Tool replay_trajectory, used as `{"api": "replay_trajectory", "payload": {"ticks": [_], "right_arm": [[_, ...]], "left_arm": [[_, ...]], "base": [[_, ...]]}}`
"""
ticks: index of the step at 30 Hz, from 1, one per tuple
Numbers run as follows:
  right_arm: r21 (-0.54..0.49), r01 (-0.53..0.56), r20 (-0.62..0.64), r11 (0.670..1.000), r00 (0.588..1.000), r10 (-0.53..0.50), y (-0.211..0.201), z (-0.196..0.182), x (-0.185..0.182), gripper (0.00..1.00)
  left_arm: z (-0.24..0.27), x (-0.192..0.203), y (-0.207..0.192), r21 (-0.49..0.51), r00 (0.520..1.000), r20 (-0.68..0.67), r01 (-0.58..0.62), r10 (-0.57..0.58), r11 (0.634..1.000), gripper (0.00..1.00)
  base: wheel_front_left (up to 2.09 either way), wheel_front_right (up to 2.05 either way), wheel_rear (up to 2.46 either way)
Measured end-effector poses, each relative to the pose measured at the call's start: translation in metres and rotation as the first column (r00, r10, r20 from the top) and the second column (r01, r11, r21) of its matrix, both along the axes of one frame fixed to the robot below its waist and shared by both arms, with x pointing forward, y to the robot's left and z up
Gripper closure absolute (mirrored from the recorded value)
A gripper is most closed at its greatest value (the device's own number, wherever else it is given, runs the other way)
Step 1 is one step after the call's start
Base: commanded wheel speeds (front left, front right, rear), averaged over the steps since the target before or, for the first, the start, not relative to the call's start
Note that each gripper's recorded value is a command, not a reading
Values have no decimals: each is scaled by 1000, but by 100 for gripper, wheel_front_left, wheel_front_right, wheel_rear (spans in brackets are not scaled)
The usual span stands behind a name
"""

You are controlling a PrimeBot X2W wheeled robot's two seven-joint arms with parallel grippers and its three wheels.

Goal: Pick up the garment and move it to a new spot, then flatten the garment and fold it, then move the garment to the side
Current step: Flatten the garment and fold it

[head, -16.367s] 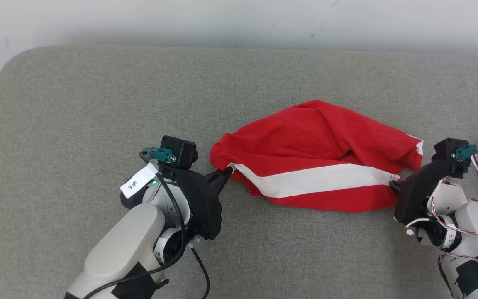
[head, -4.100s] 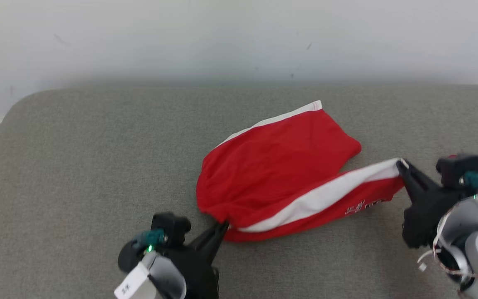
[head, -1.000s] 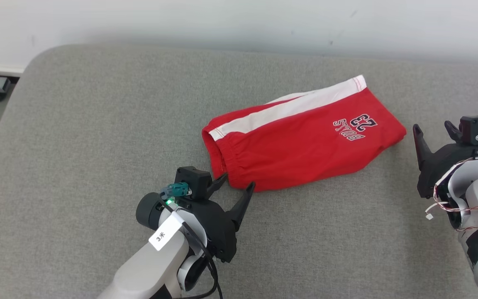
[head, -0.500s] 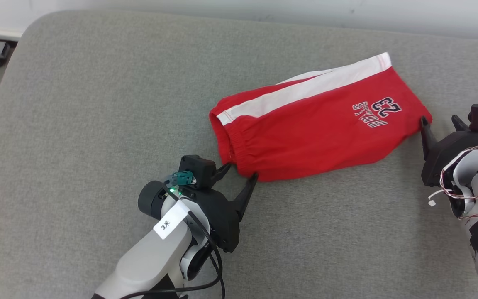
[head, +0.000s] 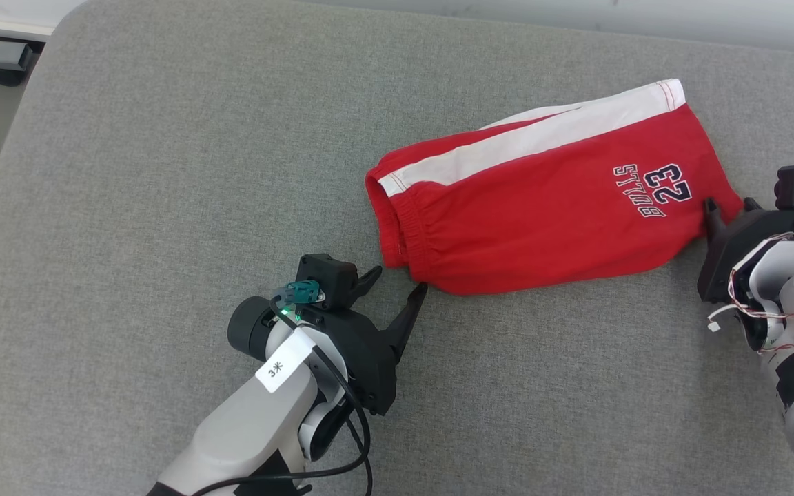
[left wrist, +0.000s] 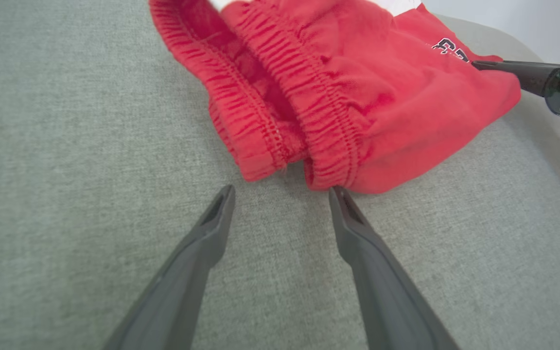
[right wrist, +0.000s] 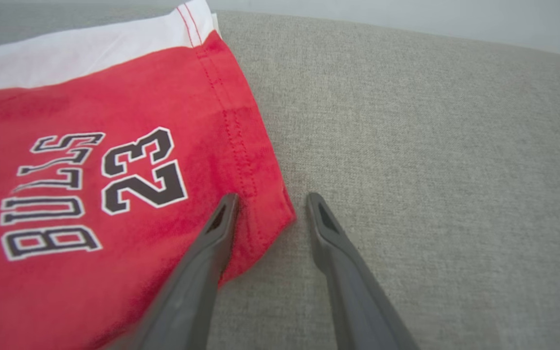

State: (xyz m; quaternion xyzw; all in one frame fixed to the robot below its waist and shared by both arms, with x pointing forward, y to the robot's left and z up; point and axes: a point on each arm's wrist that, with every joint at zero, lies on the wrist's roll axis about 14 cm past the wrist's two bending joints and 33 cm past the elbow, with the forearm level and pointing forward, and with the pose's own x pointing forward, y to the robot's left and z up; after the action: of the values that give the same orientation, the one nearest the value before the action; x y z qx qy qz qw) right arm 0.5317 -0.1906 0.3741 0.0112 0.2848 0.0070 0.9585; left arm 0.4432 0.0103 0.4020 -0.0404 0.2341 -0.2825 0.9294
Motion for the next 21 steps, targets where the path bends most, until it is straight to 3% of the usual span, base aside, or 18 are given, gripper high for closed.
{"api": "replay_trajectory", "payload": {"ticks": [1, 2, 3, 4, 21], "right_arm": [[1, 0, -4, 1000, 1000, 0, 0, 0, 0, 51], [6, 4, -5, 1000, 1000, -4, 0, 0, 1, 59], [8, 5, -8, 1000, 1000, -5, 1, 0, 2, 74], [8, 5, -12, 1000, 1000, -5, 1, -1, 2, 97], [7, 22, -26, 1000, 999, -21, -5, 1, 1, 100]], "left_arm": [[0, 0, 0, 1, 1000, -1, 0, 0, 1000, 0], [-1, 0, 0, 0, 1000, -2, 0, 0, 1000, 0], [-1, 0, 0, -1, 1000, -4, 0, 0, 1000, 0], [-2, 0, 0, -2, 1000, -5, 0, 0, 1000, 0], [11, -6, -24, -28, 994, 46, 103, -102, 994, 0]], "base": [[0, 0, 0], [0, 0, 0], [0, 0, 0], [0, 0, 0], [0, 0, 0]]}}
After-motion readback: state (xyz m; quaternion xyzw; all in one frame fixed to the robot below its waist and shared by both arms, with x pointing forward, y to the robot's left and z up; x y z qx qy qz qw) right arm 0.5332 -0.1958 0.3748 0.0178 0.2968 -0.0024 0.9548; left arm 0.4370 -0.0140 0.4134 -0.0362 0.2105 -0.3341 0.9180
